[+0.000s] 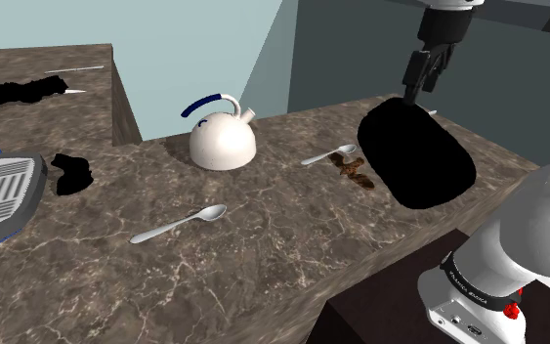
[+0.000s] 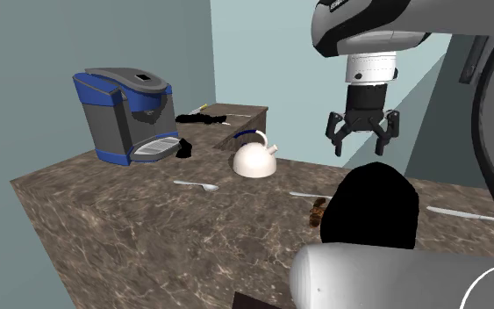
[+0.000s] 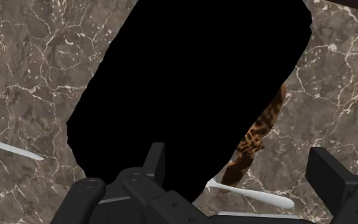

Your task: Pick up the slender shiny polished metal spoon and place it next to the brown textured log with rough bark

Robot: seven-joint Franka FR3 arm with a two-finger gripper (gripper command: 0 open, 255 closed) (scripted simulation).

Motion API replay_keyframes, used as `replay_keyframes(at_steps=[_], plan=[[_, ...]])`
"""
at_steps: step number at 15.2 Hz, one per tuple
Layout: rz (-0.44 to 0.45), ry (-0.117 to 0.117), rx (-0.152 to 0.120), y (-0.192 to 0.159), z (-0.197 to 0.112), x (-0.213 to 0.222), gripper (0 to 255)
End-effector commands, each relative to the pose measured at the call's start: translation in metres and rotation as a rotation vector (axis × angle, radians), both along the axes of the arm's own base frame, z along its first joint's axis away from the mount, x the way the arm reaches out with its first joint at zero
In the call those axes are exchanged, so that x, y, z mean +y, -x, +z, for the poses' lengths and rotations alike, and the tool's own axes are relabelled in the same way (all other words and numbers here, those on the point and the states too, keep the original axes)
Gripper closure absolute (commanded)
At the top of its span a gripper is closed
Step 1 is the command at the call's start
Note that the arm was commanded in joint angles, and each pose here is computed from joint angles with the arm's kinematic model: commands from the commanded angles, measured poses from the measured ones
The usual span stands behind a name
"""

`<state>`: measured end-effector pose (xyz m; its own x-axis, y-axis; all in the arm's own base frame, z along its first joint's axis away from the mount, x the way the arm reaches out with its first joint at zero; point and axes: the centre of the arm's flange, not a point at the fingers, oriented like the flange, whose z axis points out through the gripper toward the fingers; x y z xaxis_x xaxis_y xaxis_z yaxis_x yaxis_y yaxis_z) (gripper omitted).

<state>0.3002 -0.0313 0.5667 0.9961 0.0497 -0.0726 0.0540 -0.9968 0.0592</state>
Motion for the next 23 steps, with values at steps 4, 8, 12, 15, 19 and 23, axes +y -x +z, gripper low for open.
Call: replay_keyframes(at_steps=[4,8,12,15,19,23], plan=[[-0.011,0.005,0.013,-0.014,-0.013,0.036,0],[-0.026,0.013,0.03,-0.032,-0.031,0.084,0],[-0.041,0.02,0.047,-0.051,-0.05,0.132,0],[-0.052,0.025,0.06,-0.066,-0.065,0.167,0],[-0.066,0.032,0.077,-0.085,-0.085,0.214,0],[-0.081,0.04,0.095,-0.105,-0.106,0.261,0]])
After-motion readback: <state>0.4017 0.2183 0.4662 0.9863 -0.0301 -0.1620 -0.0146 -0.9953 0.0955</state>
